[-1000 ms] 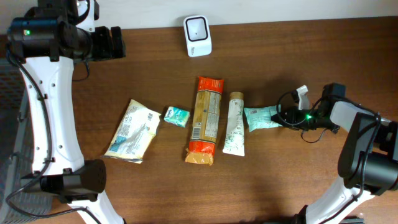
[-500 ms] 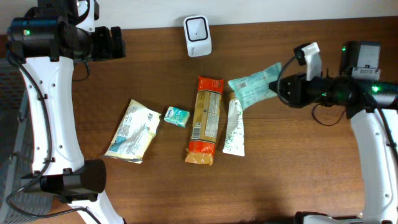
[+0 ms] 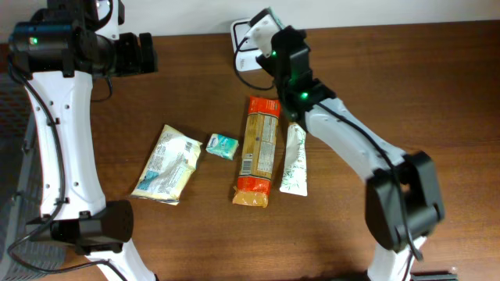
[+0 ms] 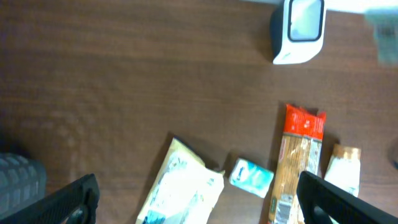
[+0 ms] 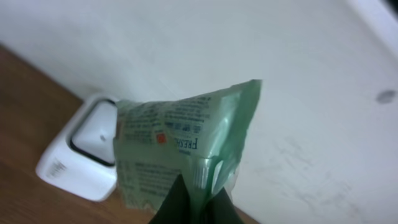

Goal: Scan the item barcode
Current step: 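Lift the mint-green wipes pack to the scanner with the right gripper, then place the mint-green wipes pack at the right table edge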

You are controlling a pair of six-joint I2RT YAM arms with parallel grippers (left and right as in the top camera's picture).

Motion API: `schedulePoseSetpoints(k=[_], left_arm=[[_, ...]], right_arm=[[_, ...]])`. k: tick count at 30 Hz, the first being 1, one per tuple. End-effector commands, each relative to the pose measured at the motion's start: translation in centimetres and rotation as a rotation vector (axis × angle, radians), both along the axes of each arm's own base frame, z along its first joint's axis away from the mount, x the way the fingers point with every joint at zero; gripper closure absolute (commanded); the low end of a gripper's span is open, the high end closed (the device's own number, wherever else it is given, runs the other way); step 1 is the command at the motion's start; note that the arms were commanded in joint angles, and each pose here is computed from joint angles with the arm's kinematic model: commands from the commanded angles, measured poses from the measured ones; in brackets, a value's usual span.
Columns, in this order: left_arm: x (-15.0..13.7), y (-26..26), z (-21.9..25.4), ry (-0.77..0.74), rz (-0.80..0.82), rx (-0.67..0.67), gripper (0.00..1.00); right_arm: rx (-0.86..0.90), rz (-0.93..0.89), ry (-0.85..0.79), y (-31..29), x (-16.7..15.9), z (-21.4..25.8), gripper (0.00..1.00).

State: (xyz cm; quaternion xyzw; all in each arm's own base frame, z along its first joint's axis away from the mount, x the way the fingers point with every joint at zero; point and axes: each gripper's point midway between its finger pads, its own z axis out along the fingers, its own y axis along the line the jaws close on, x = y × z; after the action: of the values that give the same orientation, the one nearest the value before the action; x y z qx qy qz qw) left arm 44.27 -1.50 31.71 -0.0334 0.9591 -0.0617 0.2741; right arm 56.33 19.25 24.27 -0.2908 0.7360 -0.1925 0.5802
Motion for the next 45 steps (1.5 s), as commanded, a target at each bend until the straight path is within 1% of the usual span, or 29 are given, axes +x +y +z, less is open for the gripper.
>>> schedulePoseSetpoints(k=[1, 3, 4, 5, 6, 8, 11, 13, 20, 21, 23, 24, 25, 26, 27, 29, 30, 31, 33, 34, 35, 37, 39, 41, 42, 44, 45], left_arm=[[0.0, 0.1, 0.6, -0.019, -0.011, 0.008, 0.01], [0.0, 0.1, 0.6, -0.019, -0.011, 0.008, 0.01], [0.0, 0.1, 0.6, -0.019, -0.011, 0.008, 0.01], [0.0, 0.1, 0.6, -0.019, -0.011, 0.008, 0.01], [0.0, 0.1, 0.6, -0.019, -0.011, 0.008, 0.01], [0.0, 0.1, 0.6, -0.019, -0.011, 0.008, 0.01], [0.0, 0.1, 0.6, -0.019, -0.011, 0.008, 0.01], [0.0, 0.1, 0.6, -0.019, -0.011, 0.008, 0.01], [0.0, 0.1, 0.6, -0.019, -0.011, 0.008, 0.01], [0.0, 0.1, 0.6, -0.019, -0.011, 0.008, 0.01], [0.0, 0.1, 0.6, -0.019, -0.011, 0.008, 0.01], [0.0, 0.1, 0.6, -0.019, -0.011, 0.008, 0.01], [0.0, 0.1, 0.6, -0.019, -0.011, 0.008, 0.01], [0.0, 0.1, 0.6, -0.019, -0.011, 0.008, 0.01], [0.0, 0.1, 0.6, -0.019, -0.011, 0.008, 0.01], [0.0, 0.1, 0.6, -0.019, -0.011, 0.008, 0.01], [0.0, 0.1, 0.6, -0.019, -0.011, 0.008, 0.01], [0.0, 0.1, 0.6, -0.019, -0.011, 0.008, 0.01], [0.0, 0.1, 0.6, -0.019, -0.011, 0.008, 0.01], [0.0, 0.1, 0.6, -0.019, -0.011, 0.008, 0.01], [0.0, 0.1, 0.6, -0.019, -0.011, 0.008, 0.01], [0.0, 0.1, 0.6, -0.019, -0.011, 0.008, 0.01], [0.0, 0.1, 0.6, -0.019, -0.011, 0.008, 0.01], [0.0, 0.1, 0.6, -0.019, -0.011, 0.008, 0.01], [0.0, 0.1, 0.6, -0.019, -0.011, 0.008, 0.01], [0.0, 0.1, 0.6, -0.019, -0.011, 0.008, 0.01], [0.0, 0.1, 0.6, -0.019, -0.011, 0.008, 0.01]], right_arm=[[-0.347, 0.069, -0.161, 1.3, 3.1, -1.7, 0.96], [-0.484, 0.12, -0.273, 2.7, 4.6, -4.3, 0.96], [-0.483, 0.125, -0.313, 3.1, 4.8, -4.5, 0.96], [-0.489, 0.152, -0.387, 3.9, 4.9, -4.8, 0.96], [-0.483, 0.185, -0.402, 4.2, 5.1, -5.4, 0.96], [-0.483, 0.189, -0.408, 3.3, 5.7, -5.4, 0.96], [-0.471, 0.169, -0.441, 2.7, 6.4, -3.7, 0.96], [-0.471, 0.196, -0.442, 3.1, 6.3, -3.8, 0.96], [-0.472, 0.191, -0.435, 3.1, 6.3, -3.9, 0.96], [-0.447, 0.176, -0.447, 2.9, 6.2, -2.8, 0.96], [-0.299, 0.122, -0.467, 2.0, 5.7, 0.9, 0.96], [-0.227, 0.094, -0.452, 1.4, 5.3, 2.6, 0.96], [-0.108, 0.047, -0.421, 0.3, 4.7, 4.6, 0.96], [-0.014, 0.024, -0.391, -0.2, 4.2, 5.8, 0.96], [0.117, 0.015, -0.343, -0.6, 3.2, 7.5, 0.96], [0.447, 0.006, -0.182, -1.4, -0.1, 10.5, 0.96], [0.587, -0.021, -0.068, -3.1, -2.6, 11.6, 0.96], [0.652, -0.071, 0.013, -5.0, -4.4, 11.8, 0.96], [0.749, -0.164, 0.196, -8.8, -8.1, 10.4, 0.96], [0.804, -0.209, 0.346, -11.5, -10.3, 8.4, 0.96], [0.854, -0.301, 0.464, -14.8, -11.9, 6.0, 0.96], [0.917, -0.494, 0.631, -21.0, -14.8, 1.4, 0.96], [1.003, -0.664, 0.72, -26.6, -16.9, -2.7, 0.96], [1.072, -0.822, 0.771, -31.5, -18.5, -8.1, 0.96], [1.094, -0.892, 0.805, -33.4, -19.1, -11.6, 0.96], [1.129, -0.985, 0.871, -35.6, -20.3, -15.6, 0.96], [1.142, -1.012, 0.886, -36.3, -20.7, -16.6, 0.96]])
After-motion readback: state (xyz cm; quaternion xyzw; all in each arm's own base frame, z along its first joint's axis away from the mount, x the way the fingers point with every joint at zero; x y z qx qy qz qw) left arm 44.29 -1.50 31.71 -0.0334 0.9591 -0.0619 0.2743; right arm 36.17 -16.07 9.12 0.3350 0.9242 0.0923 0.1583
